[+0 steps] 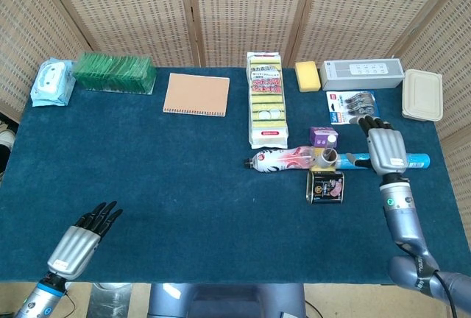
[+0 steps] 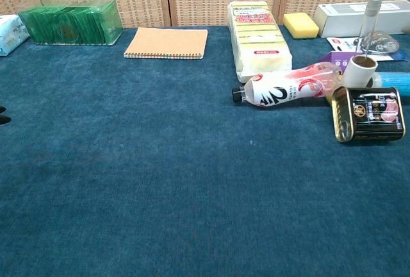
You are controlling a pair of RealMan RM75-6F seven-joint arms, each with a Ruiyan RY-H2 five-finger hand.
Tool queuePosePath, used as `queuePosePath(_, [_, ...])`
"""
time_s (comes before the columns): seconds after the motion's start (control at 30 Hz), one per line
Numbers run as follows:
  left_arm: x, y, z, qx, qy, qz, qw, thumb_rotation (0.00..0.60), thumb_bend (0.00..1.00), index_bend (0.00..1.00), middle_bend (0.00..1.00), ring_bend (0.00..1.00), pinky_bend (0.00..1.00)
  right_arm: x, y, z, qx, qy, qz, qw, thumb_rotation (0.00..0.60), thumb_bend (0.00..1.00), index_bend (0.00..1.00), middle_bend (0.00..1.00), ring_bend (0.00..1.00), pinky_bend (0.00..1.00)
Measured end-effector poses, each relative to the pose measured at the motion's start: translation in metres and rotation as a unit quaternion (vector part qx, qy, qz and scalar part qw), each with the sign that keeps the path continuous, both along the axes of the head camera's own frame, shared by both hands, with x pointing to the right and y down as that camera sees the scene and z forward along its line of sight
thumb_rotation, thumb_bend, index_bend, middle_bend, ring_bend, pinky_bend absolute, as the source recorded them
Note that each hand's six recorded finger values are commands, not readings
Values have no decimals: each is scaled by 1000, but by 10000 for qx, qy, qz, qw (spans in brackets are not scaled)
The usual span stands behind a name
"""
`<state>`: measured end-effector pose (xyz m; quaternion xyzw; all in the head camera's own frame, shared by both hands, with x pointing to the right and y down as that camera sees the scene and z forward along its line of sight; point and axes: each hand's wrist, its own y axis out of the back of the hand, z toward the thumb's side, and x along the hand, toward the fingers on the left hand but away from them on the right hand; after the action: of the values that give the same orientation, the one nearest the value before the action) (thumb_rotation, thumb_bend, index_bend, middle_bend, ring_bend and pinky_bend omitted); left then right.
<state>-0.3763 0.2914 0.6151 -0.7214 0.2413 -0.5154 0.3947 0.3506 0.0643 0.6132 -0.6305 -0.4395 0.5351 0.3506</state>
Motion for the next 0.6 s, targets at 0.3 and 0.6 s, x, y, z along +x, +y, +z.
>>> queuePosePath(0.3, [-1, -2, -3, 61, 44, -31, 10000, 600, 207, 32, 17, 22, 227, 18, 37, -23, 199, 87, -117, 9997, 600, 245, 246, 247, 233, 264])
queuePosePath(0.6, [-1, -1, -5, 74, 65, -11, 10000, 600, 206, 31, 17, 22, 226, 36, 99, -44, 246, -89, -76, 9996, 600, 246, 246, 248, 233, 264])
